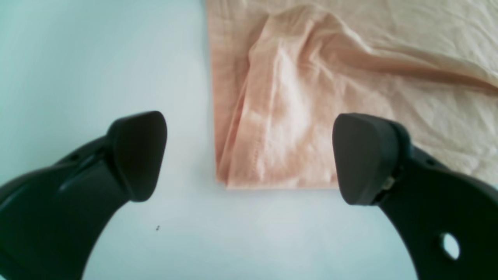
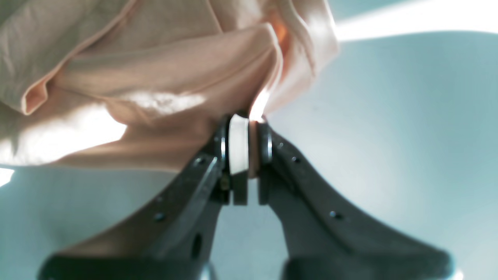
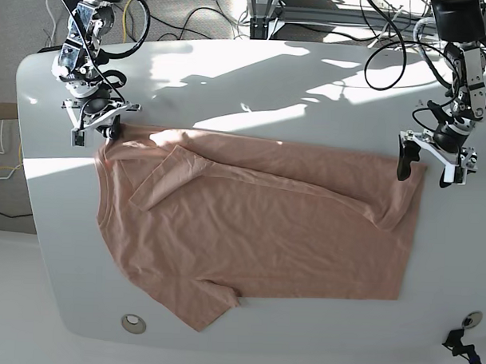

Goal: Fold the T-shirt properly
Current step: 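Release the shirt and raise both grippers back toward the collar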

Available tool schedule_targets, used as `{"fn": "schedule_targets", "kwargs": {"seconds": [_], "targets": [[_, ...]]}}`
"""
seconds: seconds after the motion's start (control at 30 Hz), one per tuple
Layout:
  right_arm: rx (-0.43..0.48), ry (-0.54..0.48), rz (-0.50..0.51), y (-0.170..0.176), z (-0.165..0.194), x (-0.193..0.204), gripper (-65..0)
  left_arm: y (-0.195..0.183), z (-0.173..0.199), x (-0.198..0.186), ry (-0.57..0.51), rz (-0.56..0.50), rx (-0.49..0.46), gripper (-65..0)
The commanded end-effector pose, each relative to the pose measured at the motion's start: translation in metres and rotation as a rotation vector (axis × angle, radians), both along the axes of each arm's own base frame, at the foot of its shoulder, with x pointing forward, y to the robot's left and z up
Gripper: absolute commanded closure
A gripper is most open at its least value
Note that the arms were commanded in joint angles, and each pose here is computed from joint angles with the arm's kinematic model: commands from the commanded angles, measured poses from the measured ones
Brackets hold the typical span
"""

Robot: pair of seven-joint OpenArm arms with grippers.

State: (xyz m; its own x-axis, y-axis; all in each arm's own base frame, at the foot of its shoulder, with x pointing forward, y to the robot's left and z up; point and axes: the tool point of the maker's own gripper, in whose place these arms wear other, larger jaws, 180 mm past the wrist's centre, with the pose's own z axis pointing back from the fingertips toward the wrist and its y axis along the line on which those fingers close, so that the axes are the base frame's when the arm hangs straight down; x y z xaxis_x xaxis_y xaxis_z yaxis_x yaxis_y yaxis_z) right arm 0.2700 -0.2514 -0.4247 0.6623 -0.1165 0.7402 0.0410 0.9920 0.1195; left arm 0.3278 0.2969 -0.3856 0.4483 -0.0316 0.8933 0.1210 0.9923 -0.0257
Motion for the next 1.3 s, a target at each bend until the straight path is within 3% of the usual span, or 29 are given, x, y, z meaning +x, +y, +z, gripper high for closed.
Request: {"fn": "schedule_targets", "kwargs": {"seconds": [0.0, 0.33, 0.73, 0.87, 1.07, 1.13, 1.27], "targets": [[-0.008, 0.012, 0.016, 0.000, 0.001, 0.000, 0.0, 0.007, 0.007, 0.006, -0.027, -0.002, -0.011, -65.0], [-0.007, 0.013, 0.014, 0.000, 0.001, -0.001, 0.0, -0.011, -0.010, 0.008, 0.020, -0.054, -0.035, -65.0], [-0.006, 0.013, 0.015, 0.001, 0.000, -0.001, 0.0, -0.010, -0.017, 0.005, 0.036, -0.046, -0.044, -63.5], [-0.006, 0.012, 0.015, 0.001, 0.001, 0.000, 0.0, -0.010, -0.018, 0.005, 0.038, -0.045, -0.044, -33.9], [0.010, 0.012, 0.012, 0.007, -0.001, -0.001, 0.0, -0.009, -0.018, 0.004, 0.038, -0.041, -0.044, -11.3], [0.011, 0.013, 0.012, 0.007, -0.002, -0.001, 0.0, -0.008, -0.019, 0.003, 0.041, -0.039, -0.045, -8.2], [0.013, 0.024, 0.012, 0.008, -0.004, -0.005, 0.0, -0.008, -0.024, -0.004, 0.057, -0.039, -0.046, -8.2]]}}
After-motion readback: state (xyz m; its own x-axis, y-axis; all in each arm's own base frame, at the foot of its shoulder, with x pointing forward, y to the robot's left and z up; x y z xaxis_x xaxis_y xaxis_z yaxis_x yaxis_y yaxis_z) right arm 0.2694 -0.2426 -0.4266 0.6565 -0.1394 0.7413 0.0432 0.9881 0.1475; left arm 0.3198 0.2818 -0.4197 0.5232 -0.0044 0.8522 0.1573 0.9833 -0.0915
